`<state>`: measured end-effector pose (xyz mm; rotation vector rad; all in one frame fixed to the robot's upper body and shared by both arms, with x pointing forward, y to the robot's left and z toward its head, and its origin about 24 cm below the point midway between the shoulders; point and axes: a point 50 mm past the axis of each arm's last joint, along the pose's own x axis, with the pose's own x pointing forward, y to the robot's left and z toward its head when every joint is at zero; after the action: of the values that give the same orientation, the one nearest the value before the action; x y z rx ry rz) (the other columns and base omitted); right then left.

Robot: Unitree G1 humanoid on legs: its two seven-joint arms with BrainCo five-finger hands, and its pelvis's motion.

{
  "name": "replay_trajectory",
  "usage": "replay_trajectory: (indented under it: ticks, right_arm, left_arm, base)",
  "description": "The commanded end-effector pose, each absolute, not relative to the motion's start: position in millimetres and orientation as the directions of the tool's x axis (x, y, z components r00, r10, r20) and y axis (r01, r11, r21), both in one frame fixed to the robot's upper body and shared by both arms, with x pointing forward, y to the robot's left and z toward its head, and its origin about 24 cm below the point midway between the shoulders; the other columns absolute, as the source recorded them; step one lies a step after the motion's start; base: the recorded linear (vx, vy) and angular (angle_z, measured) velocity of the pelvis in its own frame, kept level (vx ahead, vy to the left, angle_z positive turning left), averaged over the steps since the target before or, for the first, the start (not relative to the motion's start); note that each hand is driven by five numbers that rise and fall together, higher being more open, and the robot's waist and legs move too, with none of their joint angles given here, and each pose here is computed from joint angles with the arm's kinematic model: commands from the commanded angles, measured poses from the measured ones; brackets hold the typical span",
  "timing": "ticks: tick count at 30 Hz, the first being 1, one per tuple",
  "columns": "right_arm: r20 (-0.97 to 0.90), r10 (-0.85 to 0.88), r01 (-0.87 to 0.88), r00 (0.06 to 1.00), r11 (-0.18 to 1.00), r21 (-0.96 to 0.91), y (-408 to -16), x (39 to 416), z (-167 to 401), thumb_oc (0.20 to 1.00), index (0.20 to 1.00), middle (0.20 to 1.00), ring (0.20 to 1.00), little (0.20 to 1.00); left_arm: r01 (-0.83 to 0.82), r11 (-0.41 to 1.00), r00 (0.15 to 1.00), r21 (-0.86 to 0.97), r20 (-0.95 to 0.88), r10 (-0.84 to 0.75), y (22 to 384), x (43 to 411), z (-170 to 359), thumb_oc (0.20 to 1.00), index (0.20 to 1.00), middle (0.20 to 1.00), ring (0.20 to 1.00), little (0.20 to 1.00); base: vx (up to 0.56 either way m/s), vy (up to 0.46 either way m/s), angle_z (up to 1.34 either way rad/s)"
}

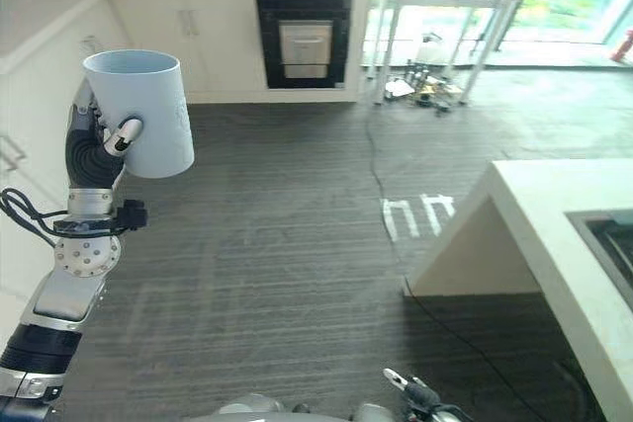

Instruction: Place the dishes in the dishwasher.

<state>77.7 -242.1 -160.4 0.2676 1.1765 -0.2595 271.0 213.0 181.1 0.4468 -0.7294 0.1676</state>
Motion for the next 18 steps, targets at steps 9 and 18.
replay_trajectory:
  ticks: [9, 18]
  right_arm:
    - [-0.954, -0.123, 0.391, 0.272, 0.92, -0.007, -257.2, 71.9, -159.5, 1.0, 1.0, 1.0, 1.0, 1.0]
    - [-0.964, -0.039, 0.351, 0.265, 0.935, 0.059, -240.5, 61.4, -165.1, 1.0, 1.0, 1.0, 1.0, 1.0]
  left_arm:
    - [-0.233, 0.913, 0.713, 0.336, 0.697, -0.075, 199.5, 268.4, 193.1, 0.2, 0.2, 0.2, 0.2, 0.2]
    - [-0.221, 0.901, 0.724, 0.372, 0.682, -0.104, 195.0, 273.7, 194.1, 0.2, 0.2, 0.2, 0.2, 0.2]
  base:
    - [-0.02, -0.092, 0.72]
    - [0.03, 0.06, 0.19]
